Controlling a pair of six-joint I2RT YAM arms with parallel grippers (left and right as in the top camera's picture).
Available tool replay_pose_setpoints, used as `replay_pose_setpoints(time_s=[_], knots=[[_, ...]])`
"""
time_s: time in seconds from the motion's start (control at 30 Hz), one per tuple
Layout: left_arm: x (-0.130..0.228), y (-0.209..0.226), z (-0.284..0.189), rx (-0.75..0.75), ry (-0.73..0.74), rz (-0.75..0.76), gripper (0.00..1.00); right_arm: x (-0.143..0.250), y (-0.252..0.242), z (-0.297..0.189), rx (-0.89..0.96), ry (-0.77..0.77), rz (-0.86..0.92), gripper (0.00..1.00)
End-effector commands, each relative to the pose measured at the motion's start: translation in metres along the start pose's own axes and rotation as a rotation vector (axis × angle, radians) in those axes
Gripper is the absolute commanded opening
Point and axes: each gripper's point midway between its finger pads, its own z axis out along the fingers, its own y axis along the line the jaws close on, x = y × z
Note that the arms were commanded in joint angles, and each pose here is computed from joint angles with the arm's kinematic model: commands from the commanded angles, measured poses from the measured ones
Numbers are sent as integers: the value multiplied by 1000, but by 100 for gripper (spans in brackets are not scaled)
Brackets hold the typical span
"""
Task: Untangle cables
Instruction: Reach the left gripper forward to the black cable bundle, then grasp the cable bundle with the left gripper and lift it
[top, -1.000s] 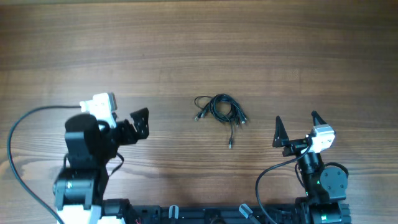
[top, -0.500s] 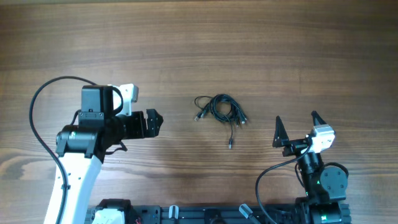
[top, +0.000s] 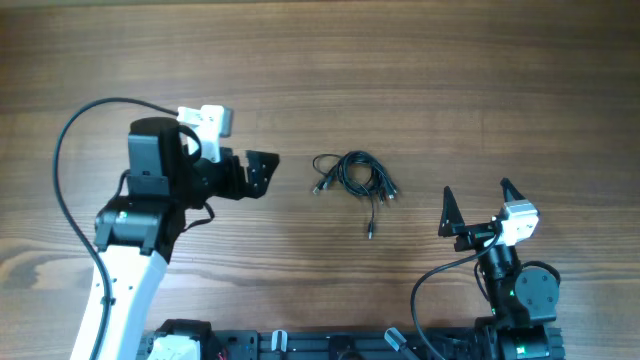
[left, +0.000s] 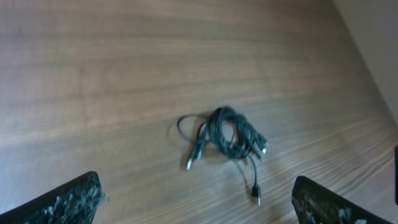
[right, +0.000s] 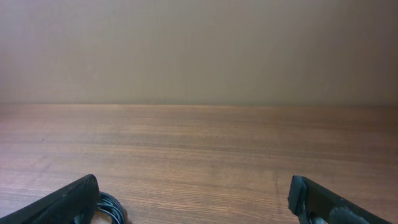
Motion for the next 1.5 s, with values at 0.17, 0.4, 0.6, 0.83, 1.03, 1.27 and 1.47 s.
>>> replay_pose_setpoints(time_s=[0.17,0.4,0.6,0.83,1.03,1.27,1.47], knots=[[-6,-26,36,-152,-28,225,100,-2,1,0,-3,-8,-1,100],[23,-49,111,-91,80,328,100,-1,1,0,-2,-7,0,100],[41,-47,165,-72,113,349,100,-2,1,0,-2,-8,-1,100],[54,-36,196,-76,127,347,100,-1,1,0,-3,-7,-1,100],[68,-32,208,-72,165,341,100,-1,1,0,-3,-7,0,100],[76,-38,216,-57,173,361,100,-1,1,0,-3,-7,0,100],[95,-33,223,-65,229,361,88,-1,1,0,-3,-7,0,100]])
